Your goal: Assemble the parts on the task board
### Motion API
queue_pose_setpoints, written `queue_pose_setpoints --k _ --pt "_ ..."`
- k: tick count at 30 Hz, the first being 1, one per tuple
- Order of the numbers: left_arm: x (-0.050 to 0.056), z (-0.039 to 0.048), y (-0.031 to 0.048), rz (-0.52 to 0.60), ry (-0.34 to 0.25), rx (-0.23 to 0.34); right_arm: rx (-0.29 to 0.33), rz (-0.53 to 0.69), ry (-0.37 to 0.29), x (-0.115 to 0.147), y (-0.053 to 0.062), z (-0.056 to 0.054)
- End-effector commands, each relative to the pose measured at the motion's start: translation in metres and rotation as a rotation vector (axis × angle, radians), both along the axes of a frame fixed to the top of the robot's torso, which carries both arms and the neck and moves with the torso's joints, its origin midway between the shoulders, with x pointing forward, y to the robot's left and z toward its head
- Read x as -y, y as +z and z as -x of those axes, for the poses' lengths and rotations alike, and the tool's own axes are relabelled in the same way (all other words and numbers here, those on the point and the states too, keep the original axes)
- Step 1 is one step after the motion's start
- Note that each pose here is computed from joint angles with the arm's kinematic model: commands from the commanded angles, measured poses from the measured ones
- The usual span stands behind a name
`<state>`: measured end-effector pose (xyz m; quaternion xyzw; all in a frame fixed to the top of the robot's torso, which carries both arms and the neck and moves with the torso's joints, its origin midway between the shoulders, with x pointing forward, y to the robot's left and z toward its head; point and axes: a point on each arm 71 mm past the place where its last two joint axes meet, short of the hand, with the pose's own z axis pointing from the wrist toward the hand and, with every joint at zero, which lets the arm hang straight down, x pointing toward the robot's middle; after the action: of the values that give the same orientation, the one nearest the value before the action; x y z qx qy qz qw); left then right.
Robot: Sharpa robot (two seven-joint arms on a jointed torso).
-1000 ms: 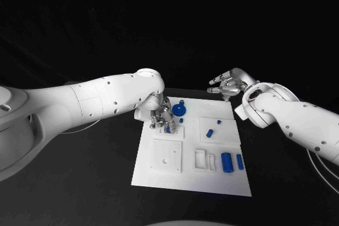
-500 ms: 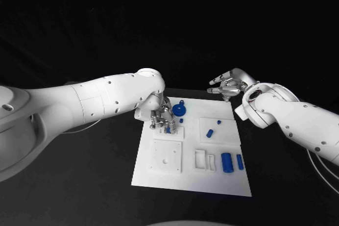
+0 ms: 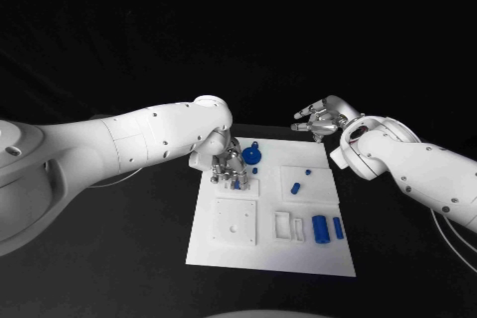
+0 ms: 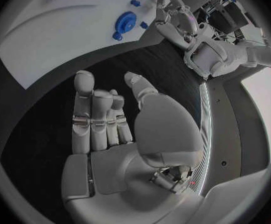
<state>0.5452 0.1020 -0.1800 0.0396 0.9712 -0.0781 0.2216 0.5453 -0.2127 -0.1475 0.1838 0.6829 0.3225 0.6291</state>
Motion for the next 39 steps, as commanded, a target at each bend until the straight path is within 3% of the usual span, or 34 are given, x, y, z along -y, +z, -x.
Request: queue_pose_setpoints --k 1,14,28,39 --pt "0.0033 0.0074 -0.0099 -0.012 -0.032 -0.063 0.006 0.006 0.006 -0.0009 0.0003 0.0003" --pt "0.0037 0.0028 -0.0088 -0.005 -0.011 -0.041 0.005 0.005 0.009 -0.0025 -0.0003 0.0002" --pt "0.0012 0.0002 -0.0088 -0.019 -0.008 -0.057 0.003 0.005 0.009 -0.0024 -0.001 0.0003" --pt "0.0015 -0.0004 -0.0097 -0.023 -0.008 -0.101 0.003 0.005 0.01 -0.0027 -0.0009 0.0005"
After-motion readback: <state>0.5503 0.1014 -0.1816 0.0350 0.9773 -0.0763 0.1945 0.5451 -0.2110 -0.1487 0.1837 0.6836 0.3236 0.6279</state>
